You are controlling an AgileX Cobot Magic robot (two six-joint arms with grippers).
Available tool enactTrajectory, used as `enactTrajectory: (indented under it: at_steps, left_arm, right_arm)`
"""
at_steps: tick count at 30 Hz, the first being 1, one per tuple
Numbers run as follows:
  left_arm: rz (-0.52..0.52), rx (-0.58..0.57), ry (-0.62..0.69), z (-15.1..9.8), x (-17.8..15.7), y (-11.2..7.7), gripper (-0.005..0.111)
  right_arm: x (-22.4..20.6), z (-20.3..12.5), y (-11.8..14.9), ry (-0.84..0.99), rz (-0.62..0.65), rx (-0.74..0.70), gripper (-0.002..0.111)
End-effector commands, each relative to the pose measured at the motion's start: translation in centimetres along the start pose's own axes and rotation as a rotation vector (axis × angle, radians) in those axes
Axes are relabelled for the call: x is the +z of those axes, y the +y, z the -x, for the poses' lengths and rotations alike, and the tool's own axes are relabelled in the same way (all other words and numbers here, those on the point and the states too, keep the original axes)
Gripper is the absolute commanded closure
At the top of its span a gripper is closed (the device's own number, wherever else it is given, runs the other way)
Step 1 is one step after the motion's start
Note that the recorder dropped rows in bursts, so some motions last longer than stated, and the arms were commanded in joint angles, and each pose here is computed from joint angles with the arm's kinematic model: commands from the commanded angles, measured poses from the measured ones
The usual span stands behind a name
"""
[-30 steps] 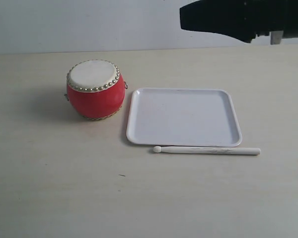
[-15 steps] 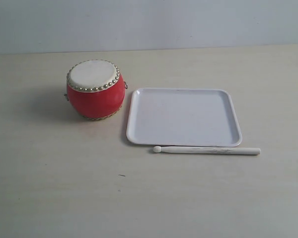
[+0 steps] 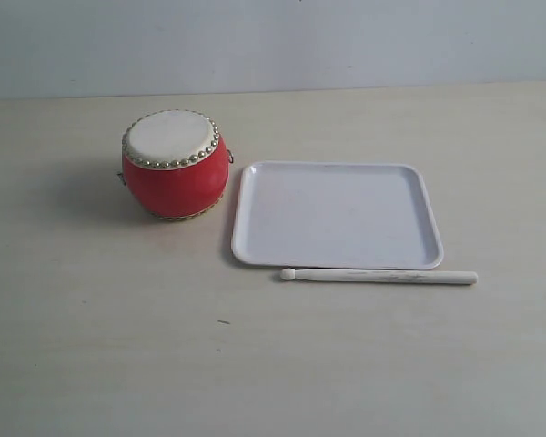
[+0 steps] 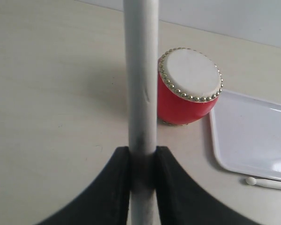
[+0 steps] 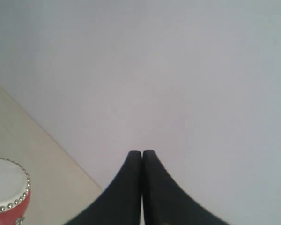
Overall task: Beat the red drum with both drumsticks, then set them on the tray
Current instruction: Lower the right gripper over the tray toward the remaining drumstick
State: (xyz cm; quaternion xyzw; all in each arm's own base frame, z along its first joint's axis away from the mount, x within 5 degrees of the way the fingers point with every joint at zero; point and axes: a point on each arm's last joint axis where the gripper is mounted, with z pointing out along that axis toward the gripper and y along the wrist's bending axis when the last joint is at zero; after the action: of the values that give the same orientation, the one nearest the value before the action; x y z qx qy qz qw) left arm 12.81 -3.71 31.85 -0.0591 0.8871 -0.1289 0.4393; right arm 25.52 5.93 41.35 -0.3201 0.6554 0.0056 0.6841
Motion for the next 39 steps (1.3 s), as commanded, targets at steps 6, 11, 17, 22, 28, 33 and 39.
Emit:
enactTrajectory:
  at_steps: [6, 11, 17, 22, 28, 33, 39]
  left_arm:
    - [-0.005, 0.002, -0.01, 0.0, -0.1, 0.0, 0.107]
    - [-0.005, 0.002, -0.01, 0.0, -0.1, 0.0, 0.107]
    - [-0.005, 0.002, -0.01, 0.0, -0.1, 0.0, 0.107]
    - [-0.005, 0.002, -0.01, 0.0, -0.1, 0.0, 0.107]
    - [-0.005, 0.002, -0.01, 0.0, -0.1, 0.0, 0.107]
    - [-0.005, 0.002, -0.01, 0.0, -0.1, 0.0, 0.107]
    - [-0.005, 0.002, -0.01, 0.0, -0.1, 0.0, 0.107]
  right_arm:
    - [-6.4, 7.3, 1.3, -0.267, 0.054, 0.055, 0.108]
    - [-7.8, 8.1, 1.6, -0.301, 0.063, 0.094, 0.108]
    - [-8.6, 8.6, 2.0, -0.326, 0.1, 0.079, 0.108]
    - [-8.5, 8.3, 2.4, -0.334, 0.124, 0.065, 0.108]
    - [-7.8, 6.8, 2.5, -0.449, 0.042, 0.084, 0.108]
    - [-6.2, 2.5, 1.9, -0.13, -0.218, -0.023, 0.108]
    - [-4.4, -3.2, 4.6, 0.602, 0.101, -0.364, 0.108]
